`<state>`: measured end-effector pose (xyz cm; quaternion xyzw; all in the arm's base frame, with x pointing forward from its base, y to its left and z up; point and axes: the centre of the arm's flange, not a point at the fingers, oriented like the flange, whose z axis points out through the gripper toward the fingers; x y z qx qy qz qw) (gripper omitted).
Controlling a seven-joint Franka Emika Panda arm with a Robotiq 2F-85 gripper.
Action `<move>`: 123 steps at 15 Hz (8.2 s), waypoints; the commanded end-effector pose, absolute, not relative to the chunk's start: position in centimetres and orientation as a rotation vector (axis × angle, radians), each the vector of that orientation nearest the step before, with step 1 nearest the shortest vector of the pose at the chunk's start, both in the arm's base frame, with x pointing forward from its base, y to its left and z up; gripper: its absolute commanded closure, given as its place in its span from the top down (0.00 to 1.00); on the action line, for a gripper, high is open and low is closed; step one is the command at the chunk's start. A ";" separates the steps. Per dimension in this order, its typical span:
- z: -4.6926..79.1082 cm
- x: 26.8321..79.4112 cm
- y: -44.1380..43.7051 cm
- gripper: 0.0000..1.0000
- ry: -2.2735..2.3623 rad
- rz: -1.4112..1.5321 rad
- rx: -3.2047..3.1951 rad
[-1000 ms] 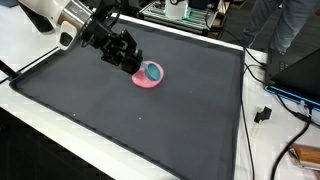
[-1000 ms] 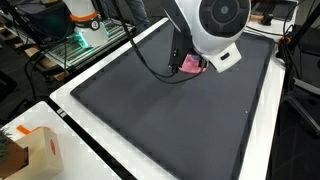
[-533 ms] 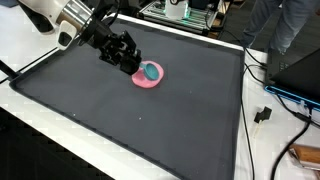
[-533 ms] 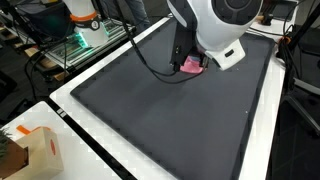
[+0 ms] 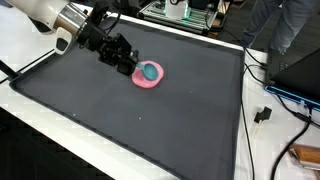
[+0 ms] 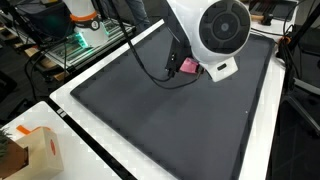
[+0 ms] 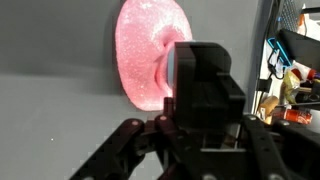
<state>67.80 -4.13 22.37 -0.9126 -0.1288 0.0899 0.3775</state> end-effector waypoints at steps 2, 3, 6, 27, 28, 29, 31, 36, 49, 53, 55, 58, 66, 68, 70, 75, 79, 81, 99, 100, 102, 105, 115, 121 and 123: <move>18.7 68.7 -6.5 0.25 -0.278 0.260 -2.341; 18.6 68.6 -6.6 0.25 -0.279 0.263 -2.343; 18.3 68.7 -6.5 0.25 -0.284 0.276 -2.371; 22.6 68.4 -3.8 0.25 -0.221 0.335 -2.348; 23.0 68.4 -3.5 0.25 -0.223 0.336 -2.356; 23.5 68.3 -3.3 0.25 -0.229 0.334 -2.364; 24.6 68.2 -2.6 0.25 -0.243 0.334 -2.387; 28.2 68.1 -0.5 0.25 -0.298 0.329 -2.456; 40.4 66.9 5.3 0.25 -0.372 0.217 -2.833; 41.5 66.6 6.9 0.25 -0.380 0.151 -2.974; 41.8 66.6 7.4 0.25 -0.394 0.149 -3.023; 41.8 68.0 7.6 0.50 -0.418 0.156 -2.983; 41.7 67.5 8.0 0.25 -0.321 0.141 -3.106; 41.6 67.3 8.2 0.25 -0.262 0.120 -3.205; 41.2 67.2 8.6 0.25 -0.207 0.092 -3.309; 38.9 66.8 9.7 0.25 0.024 0.013 -3.538; 36.7 66.1 10.6 0.25 0.271 -0.089 -3.679; 35.4 65.9 11.0 0.25 0.314 -0.123 -3.747; 28.2 63.1 12.1 0.25 0.546 0.257 -3.877; 28.0 63.1 12.1 0.25 0.535 0.258 -3.871; 27.9 63.2 12.2 0.25 0.520 0.251 -3.852; 27.7 63.2 12.5 0.25 0.499 0.234 -3.845; 26.7 63.6 13.5 0.25 0.406 0.172 -3.825; 25.8 63.5 14.0 0.25 0.368 0.178 -3.827; 25.6 63.5 14.1 0.25 0.355 0.189 -3.828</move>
